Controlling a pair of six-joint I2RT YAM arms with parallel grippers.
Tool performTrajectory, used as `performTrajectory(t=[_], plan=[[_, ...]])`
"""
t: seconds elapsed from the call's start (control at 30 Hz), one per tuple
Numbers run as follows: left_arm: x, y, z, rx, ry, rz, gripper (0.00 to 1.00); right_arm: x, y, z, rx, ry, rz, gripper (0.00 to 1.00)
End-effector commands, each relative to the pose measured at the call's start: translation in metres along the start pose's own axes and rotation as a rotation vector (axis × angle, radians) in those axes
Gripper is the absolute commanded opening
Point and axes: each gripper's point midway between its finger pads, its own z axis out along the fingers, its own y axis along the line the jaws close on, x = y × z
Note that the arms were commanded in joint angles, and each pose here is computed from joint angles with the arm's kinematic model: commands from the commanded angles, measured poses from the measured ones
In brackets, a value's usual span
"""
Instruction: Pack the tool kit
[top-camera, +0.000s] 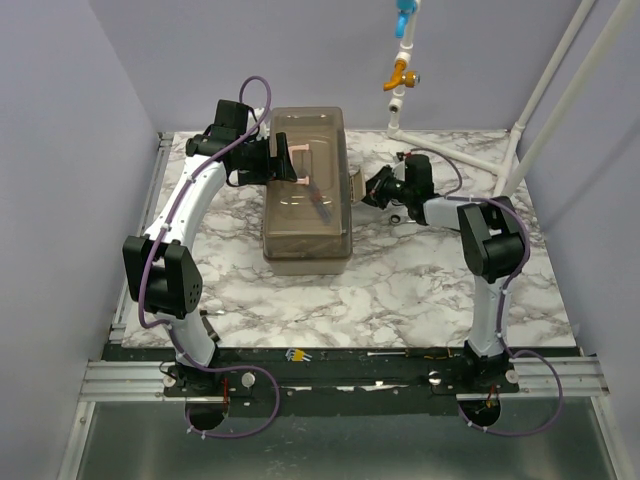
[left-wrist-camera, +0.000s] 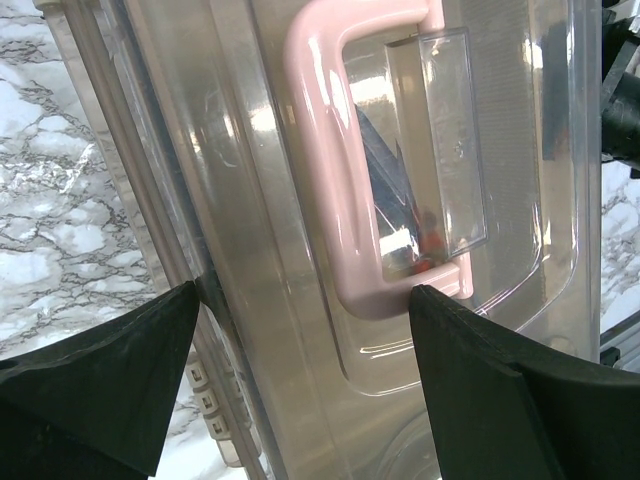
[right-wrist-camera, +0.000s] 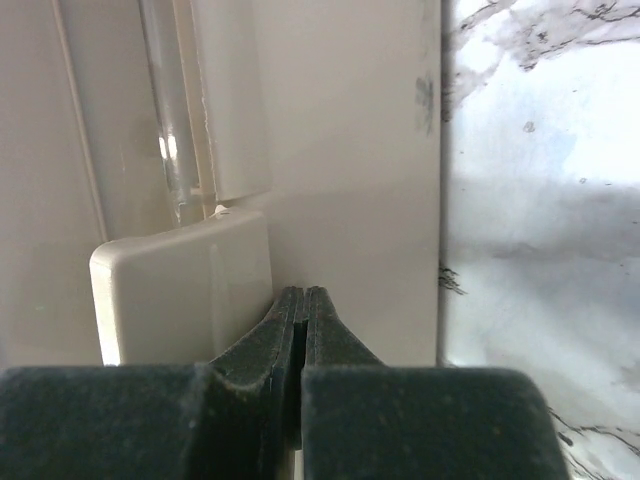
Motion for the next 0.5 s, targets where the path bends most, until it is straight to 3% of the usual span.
performTrajectory(t=[0.0,0.17,0.47], plan=[[0.009,-0.013,0.007,0.063,0.056,0.010,0.85,0.015,0.070,0.003,-0.043,0.047,-0.226,0.01],[0.012,-0.010,0.011,0.060,0.078,0.004,0.84,0.019,0.074,0.017,0.119,0.045,-0.391,0.01],[0.012,-0.004,0.010,0.023,0.080,0.016,0.84,0.025,0.026,0.038,0.656,0.047,-0.690,0.01]])
